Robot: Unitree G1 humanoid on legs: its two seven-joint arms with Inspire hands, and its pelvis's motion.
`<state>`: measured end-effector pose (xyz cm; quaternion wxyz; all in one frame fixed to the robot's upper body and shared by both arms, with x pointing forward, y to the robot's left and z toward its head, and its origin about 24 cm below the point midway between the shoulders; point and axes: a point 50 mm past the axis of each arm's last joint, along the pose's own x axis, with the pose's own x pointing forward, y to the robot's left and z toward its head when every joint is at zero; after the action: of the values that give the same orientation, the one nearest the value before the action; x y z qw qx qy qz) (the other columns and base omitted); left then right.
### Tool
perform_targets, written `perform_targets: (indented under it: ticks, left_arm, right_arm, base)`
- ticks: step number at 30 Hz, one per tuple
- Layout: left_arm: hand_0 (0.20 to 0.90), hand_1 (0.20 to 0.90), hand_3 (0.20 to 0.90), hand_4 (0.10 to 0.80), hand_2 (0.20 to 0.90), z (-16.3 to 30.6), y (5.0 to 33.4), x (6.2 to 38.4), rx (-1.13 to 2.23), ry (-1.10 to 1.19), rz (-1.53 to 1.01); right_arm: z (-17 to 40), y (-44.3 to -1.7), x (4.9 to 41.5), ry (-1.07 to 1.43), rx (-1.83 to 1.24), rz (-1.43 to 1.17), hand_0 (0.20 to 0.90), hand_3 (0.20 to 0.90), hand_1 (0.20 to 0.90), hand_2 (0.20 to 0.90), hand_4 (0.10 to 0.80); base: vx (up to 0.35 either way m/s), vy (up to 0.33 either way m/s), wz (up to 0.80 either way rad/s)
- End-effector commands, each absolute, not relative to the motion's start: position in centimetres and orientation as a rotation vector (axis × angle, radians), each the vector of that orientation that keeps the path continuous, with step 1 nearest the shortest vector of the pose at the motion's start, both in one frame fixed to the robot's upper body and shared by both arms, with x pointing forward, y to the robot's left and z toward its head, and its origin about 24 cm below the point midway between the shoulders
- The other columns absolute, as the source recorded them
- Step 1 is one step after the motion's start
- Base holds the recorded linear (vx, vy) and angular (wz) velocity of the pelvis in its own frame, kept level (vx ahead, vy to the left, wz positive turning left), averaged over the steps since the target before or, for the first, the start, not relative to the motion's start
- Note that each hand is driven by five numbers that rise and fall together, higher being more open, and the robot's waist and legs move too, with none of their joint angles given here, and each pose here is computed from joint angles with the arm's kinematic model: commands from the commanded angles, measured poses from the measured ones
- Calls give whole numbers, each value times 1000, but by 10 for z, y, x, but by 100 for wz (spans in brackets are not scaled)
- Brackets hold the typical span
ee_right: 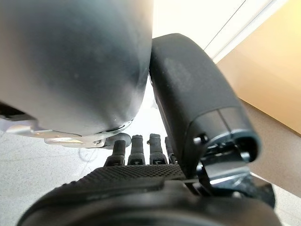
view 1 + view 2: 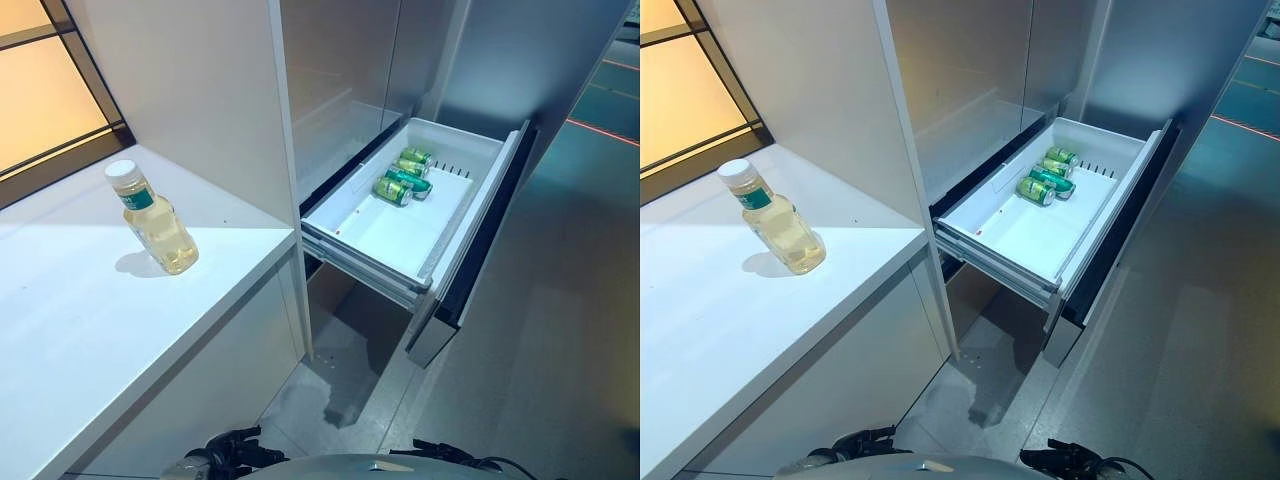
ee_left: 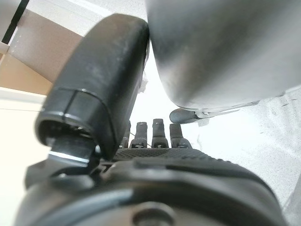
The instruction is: Put drinks into fridge and close the fridge
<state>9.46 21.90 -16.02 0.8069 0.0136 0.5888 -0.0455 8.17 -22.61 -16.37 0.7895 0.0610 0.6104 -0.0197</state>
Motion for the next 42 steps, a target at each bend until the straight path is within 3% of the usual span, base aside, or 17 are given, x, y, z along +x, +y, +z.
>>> perform_targets:
  ticks: [1,12,19,28,35,42]
  left_arm:
    - [900,900,900,800,900,-158,216,106,59,1206,-148]
    - [900,900,900,800,900,-154,221,116,208,1130,-150]
    - [900,900,900,800,900,-135,209,160,458,965,-433]
    - [900,900,900,800,900,-85,178,217,471,845,-884]
    - [900,900,900,800,900,22,140,271,235,578,-1171]
    - [900,900,900,800,900,132,91,265,-141,27,-1378]
  right_arm:
    - [-163,-228,85,1316,105,-20,900,900,900,900,800]
    - [-163,-230,84,1320,99,-17,900,900,900,900,800]
    - [-160,-235,91,1321,53,18,900,900,900,900,800]
    - [-156,-244,99,1322,11,29,900,900,900,900,800]
    - [-157,-247,92,1325,-8,9,900,900,900,900,800]
    - [-161,-243,81,1330,11,-13,900,900,900,900,800]
  base:
    - [0,0,0]
    - [0,0,0]
    - [0,0,0]
    - [-15,27,-7]
    - [-2,4,0]
    - [7,-17,8]
